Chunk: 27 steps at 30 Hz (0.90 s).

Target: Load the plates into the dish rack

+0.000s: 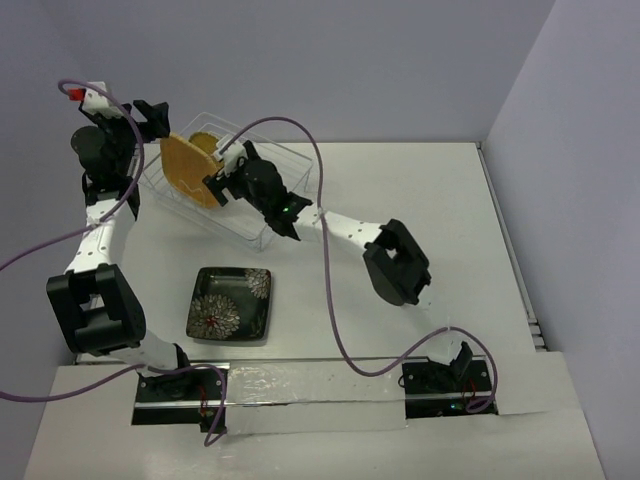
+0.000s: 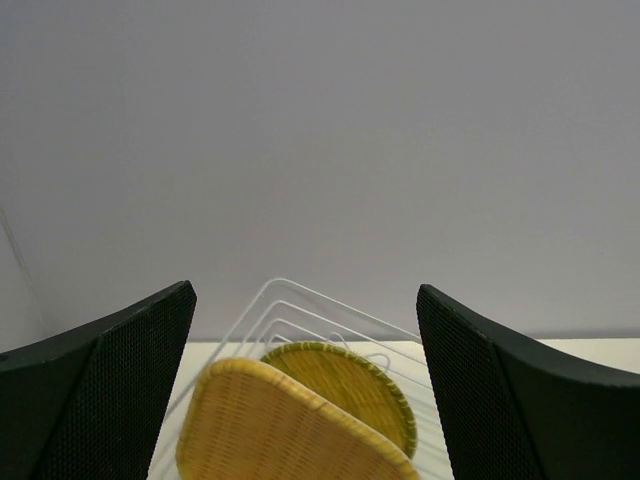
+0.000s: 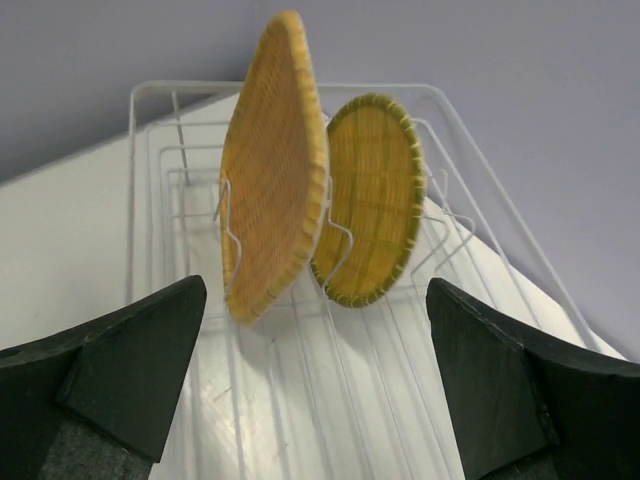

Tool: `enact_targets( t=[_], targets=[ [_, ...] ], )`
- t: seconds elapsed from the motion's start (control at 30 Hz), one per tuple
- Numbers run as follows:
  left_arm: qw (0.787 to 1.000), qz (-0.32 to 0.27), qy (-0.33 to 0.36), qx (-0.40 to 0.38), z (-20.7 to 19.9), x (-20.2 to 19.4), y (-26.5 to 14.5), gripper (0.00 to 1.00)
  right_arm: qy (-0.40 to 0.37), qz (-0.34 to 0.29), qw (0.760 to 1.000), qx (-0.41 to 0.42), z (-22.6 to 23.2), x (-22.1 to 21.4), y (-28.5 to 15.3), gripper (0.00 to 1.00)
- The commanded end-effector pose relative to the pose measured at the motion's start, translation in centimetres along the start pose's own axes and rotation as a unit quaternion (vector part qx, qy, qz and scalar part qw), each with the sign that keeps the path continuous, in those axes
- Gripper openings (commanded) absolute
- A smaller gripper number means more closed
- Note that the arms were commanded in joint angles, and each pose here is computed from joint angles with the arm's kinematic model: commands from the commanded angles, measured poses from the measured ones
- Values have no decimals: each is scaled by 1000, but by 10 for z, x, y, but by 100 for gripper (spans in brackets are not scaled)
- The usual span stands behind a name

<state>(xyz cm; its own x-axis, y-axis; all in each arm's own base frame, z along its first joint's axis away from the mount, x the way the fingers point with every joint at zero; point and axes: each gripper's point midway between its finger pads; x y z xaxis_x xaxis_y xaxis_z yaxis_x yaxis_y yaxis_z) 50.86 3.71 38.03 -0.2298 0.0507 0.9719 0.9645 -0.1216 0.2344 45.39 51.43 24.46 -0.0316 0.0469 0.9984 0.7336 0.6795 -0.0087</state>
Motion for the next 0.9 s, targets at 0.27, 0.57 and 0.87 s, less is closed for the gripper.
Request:
enact_targets(
  t=[0.27, 0.57, 0.87],
  targets=[
    [955, 150, -224, 124, -14, -40, -88, 99, 182, 22, 983, -1, -29, 63, -141, 100],
    [866, 288, -273, 304, -31, -160, -224, 99, 282, 120, 950, 66, 9, -1, -205, 100],
    [825, 336, -319, 325, -51, -221, -299, 99, 338, 229, 909, 87, 66, -80, -227, 100]
  ],
)
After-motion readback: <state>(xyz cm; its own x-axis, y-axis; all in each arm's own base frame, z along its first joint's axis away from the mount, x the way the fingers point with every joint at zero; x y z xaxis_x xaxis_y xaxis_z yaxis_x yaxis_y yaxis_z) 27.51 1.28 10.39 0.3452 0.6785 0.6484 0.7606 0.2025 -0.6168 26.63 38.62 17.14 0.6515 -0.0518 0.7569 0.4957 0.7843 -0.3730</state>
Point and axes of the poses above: each gripper's point midway between its finger pads, its own y axis out along the fingers, its own z axis along the line the jaws close on, x = y × z, and after that the axes turned 7 degrees about y, right-handed
